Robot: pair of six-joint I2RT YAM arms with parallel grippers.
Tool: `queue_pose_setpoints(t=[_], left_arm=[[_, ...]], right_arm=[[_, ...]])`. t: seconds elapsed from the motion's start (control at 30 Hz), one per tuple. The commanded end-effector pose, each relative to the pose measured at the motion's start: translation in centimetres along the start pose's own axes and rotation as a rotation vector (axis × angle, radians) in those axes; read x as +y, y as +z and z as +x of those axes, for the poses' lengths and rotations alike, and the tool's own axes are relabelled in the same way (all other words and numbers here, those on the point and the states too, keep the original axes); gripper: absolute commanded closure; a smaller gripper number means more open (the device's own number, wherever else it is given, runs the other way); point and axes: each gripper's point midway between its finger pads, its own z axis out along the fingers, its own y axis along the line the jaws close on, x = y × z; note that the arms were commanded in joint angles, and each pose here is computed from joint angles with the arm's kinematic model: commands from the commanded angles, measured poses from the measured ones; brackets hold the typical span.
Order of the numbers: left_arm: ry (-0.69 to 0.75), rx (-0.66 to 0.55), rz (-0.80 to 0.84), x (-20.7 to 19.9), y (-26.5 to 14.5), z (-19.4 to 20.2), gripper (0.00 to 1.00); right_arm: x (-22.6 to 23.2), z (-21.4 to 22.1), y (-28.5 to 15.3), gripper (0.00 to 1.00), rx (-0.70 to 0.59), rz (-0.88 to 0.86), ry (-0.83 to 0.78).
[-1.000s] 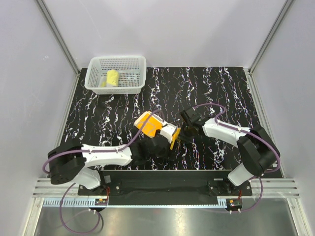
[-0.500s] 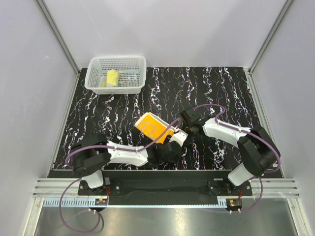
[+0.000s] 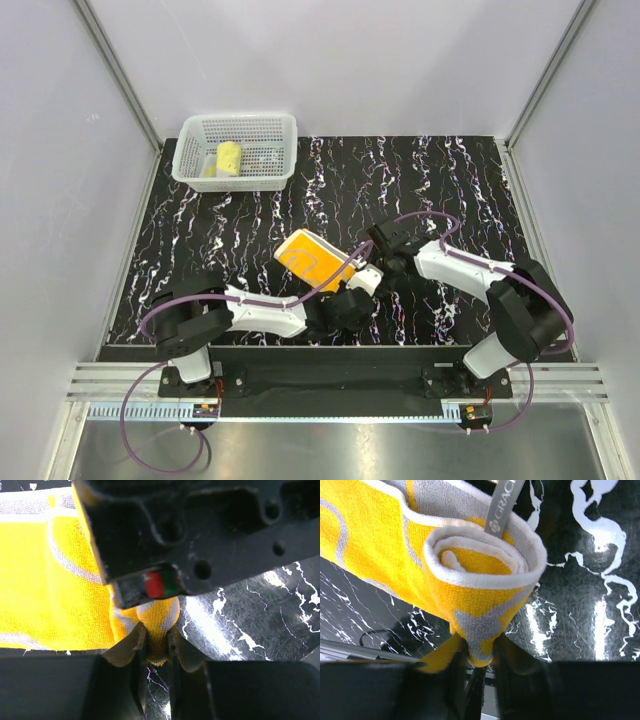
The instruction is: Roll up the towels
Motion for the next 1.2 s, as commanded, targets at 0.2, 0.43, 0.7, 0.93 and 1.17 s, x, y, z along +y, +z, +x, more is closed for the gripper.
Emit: queue_pose_setpoints(t=[0.2, 0.43, 0.7, 0.93, 1.17], left_arm=[[-0.046, 0.015, 0.096, -0.5, -1.0, -1.7, 0.85], [-0.137, 0.051, 0.165, 0.2, -1.8, -2.7, 0.85], [-0.363, 0.079, 0.389, 0.5, -2.4, -4.2, 0.86], [-0.575, 0.086, 0.606, 1.5, -2.4, -5.0, 0.87], [-0.72, 0.107, 0.752, 2.6, -1.7, -4.9, 0.88]], right_arm=[[0.4, -2.3, -3.9, 0.26, -0.098, 0.025, -0.034], [-3.7, -8.0, -7.2, 0.19, -0.229, 0.047, 0.084], [-2.3, -7.8, -9.9, 0.19, -0.339, -0.187, 0.062], [0.8, -5.5, -9.5, 0.2, -0.276, -0.465, 0.003], [1.7, -4.5, -7.6, 0.2, -0.242, -0.572, -0.001]])
